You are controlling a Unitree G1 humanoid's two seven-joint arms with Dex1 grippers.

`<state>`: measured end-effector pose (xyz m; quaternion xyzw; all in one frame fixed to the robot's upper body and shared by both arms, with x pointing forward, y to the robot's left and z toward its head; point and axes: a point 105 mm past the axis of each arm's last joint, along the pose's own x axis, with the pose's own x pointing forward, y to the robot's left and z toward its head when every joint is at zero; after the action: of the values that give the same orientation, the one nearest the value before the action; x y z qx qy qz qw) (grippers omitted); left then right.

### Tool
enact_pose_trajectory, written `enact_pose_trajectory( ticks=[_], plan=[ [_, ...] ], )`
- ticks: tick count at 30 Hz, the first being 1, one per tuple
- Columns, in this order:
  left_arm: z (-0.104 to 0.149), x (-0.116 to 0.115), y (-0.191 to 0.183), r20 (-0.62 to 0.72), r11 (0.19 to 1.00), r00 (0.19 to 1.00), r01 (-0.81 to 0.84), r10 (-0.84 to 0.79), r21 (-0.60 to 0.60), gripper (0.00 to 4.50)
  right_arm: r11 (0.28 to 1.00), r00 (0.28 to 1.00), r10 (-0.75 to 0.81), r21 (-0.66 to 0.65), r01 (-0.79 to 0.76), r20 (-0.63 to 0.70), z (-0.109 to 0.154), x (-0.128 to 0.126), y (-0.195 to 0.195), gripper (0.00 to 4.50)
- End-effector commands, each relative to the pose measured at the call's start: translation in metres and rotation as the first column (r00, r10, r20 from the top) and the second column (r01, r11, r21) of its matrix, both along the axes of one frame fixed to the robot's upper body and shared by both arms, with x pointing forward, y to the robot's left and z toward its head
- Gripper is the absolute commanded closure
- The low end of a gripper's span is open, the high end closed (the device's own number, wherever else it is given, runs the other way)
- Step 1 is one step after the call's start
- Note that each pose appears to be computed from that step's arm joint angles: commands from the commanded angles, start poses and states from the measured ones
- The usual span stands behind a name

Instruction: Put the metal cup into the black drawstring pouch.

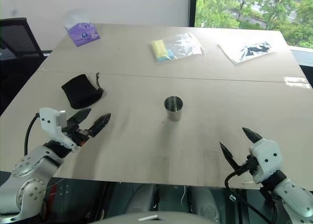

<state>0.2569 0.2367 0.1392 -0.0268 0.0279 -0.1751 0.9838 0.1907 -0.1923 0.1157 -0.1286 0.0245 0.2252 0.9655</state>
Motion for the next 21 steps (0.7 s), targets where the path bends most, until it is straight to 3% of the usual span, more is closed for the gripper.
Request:
enact_pose_trajectory(
  ticks=[1,10,15,17,21],
  plan=[
    [0.007,-0.001,0.002,0.029,1.0,1.0,-0.005,0.005,0.005,0.09,1.0,0.999,0.023,-0.003,-0.023,0.042,0.009,0.0,0.005,0.06],
    [0.009,0.003,0.01,0.038,0.999,0.998,-0.042,0.042,-0.007,0.09,0.996,0.991,0.086,0.009,-0.088,0.105,0.025,0.009,0.019,0.06],
    [0.013,0.009,0.017,0.035,0.996,0.995,-0.093,0.093,-0.007,0.09,0.98,0.971,0.2,-0.014,-0.2,0.135,0.034,0.005,0.036,0.06],
    [0.012,0.01,0.02,0.016,0.993,0.993,-0.118,0.118,0.032,0.09,0.968,0.956,0.249,-0.031,-0.247,0.154,0.04,0.003,0.043,0.06],
    [0.018,0.019,0.041,0.033,0.929,0.958,-0.285,0.285,0.235,0.09,0.911,0.893,0.411,-0.061,-0.407,0.181,0.055,-0.004,0.063,0.06]
  ],
)
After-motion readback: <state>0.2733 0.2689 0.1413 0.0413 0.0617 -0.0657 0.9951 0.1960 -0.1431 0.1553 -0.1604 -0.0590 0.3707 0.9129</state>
